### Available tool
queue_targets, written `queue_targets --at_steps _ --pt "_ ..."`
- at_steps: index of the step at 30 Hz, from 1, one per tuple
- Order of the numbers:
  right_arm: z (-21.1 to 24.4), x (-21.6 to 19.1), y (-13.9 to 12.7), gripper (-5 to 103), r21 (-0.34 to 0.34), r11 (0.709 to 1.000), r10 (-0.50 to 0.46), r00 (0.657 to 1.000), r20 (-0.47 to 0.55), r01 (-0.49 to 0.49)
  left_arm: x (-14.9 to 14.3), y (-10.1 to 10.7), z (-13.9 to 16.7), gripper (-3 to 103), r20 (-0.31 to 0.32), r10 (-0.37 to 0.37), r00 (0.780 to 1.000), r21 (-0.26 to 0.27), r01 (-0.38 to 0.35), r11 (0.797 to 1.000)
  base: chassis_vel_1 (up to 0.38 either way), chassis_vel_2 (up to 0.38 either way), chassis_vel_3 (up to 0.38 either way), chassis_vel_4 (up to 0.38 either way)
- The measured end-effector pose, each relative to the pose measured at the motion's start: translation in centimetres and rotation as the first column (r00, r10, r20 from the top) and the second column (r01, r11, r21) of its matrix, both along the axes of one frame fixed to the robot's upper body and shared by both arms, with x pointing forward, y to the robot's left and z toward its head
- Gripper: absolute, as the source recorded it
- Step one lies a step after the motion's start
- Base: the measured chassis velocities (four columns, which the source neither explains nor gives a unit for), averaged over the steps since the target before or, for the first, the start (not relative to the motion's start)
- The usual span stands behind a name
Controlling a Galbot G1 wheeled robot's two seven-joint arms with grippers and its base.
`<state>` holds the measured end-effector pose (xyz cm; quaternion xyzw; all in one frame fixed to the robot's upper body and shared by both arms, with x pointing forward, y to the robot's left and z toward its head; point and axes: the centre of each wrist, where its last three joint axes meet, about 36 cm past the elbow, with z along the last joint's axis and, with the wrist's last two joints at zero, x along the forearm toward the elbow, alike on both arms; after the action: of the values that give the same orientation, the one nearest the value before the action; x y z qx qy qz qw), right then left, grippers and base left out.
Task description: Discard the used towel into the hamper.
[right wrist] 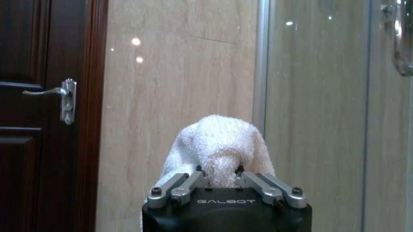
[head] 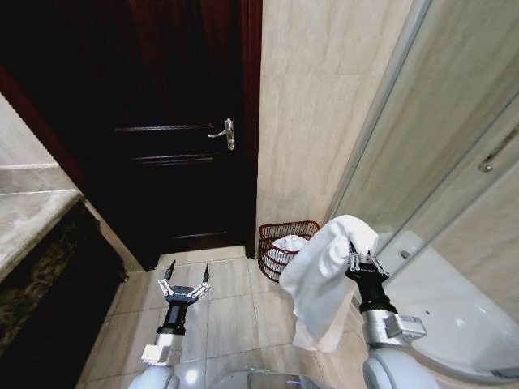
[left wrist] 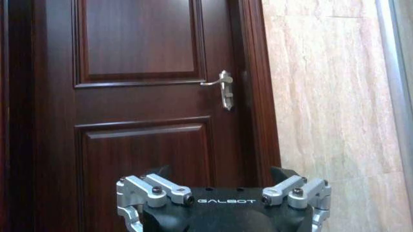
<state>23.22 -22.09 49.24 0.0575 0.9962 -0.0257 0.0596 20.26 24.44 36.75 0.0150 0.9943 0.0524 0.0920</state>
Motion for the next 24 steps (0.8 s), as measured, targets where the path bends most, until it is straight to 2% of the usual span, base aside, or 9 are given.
queue_targets --at_steps 9,15,24 --pt "0.4 -0.2 -0.2 16 -0.001 1.0 0.005 1.0 0.004 -0.005 -0.2 0.1 0.9 100 -0.021 0.002 1.0 0.002 -0.002 1.0 -0.032 0.11 0.044 -0.106" --pt "0.9 -0.3 -0.2 16 0.013 1.0 -0.007 1.0 0.001 0.007 0.2 -0.1 1.9 100 0.005 -0.034 0.999 -0.027 0.034 0.999 -0.036 0.106 0.028 -0.106" --pt "1.2 -0.4 -0.3 16 0.029 1.0 -0.007 1.0 0.008 0.007 0.4 -0.6 2.2 100 0.029 -0.033 0.999 -0.027 0.034 0.999 -0.014 0.088 0.023 -0.088"
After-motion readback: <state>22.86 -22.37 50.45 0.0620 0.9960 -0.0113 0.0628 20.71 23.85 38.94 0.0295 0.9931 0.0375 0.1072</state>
